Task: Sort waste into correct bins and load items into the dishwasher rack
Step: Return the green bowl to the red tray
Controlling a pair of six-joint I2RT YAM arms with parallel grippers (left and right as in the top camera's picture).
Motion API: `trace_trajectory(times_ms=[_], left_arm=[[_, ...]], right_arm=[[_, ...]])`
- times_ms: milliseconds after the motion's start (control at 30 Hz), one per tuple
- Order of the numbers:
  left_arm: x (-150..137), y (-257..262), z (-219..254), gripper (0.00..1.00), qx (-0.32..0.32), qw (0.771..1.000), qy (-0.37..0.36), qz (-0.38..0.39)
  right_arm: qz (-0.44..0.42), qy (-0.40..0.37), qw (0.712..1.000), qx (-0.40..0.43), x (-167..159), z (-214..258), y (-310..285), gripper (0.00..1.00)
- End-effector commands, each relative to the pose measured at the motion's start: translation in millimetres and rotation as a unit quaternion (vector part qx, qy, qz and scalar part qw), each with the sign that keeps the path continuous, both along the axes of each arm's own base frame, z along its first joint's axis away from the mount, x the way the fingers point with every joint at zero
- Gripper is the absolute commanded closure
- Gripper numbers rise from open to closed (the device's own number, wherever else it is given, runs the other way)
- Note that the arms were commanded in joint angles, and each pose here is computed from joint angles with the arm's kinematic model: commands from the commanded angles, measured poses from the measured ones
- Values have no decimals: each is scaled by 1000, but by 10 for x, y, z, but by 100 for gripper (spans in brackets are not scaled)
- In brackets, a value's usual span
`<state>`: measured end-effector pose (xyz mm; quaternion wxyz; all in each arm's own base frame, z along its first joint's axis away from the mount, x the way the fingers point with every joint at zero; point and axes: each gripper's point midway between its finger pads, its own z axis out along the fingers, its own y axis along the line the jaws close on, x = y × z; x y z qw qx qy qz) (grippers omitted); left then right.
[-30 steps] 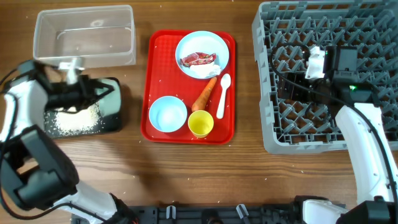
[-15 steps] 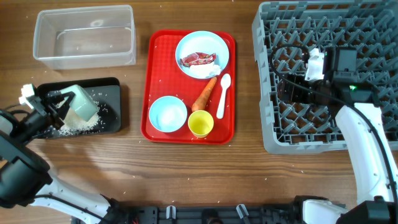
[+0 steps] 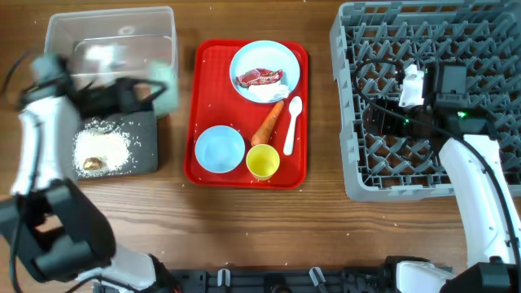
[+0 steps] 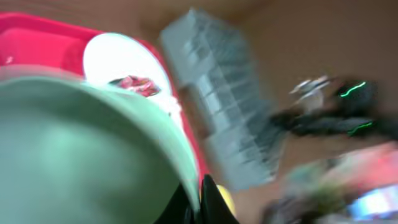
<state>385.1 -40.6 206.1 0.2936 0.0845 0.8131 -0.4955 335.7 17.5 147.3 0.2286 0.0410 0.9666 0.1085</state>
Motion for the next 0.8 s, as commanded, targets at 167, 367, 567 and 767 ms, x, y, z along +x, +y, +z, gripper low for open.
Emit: trace_trajectory(times_ms=[167,367,567,767], left_arm=[[380,-1065,-863,96,432,898,10,83],[335,-1114,-1397,94,482,873,46,59],[244,-1372,-1398,44,484,874,29,32],[326,-1336,-1037,35,446,891,36,74]], right_arm=[[-2,0,1000,-7,30,1,-16,16],[-3,-4,1000,-7,46,9,-17,16],[-3,-13,1000,-7,84,30,-18,16],[35,-46,998,33,187,198,160,15]])
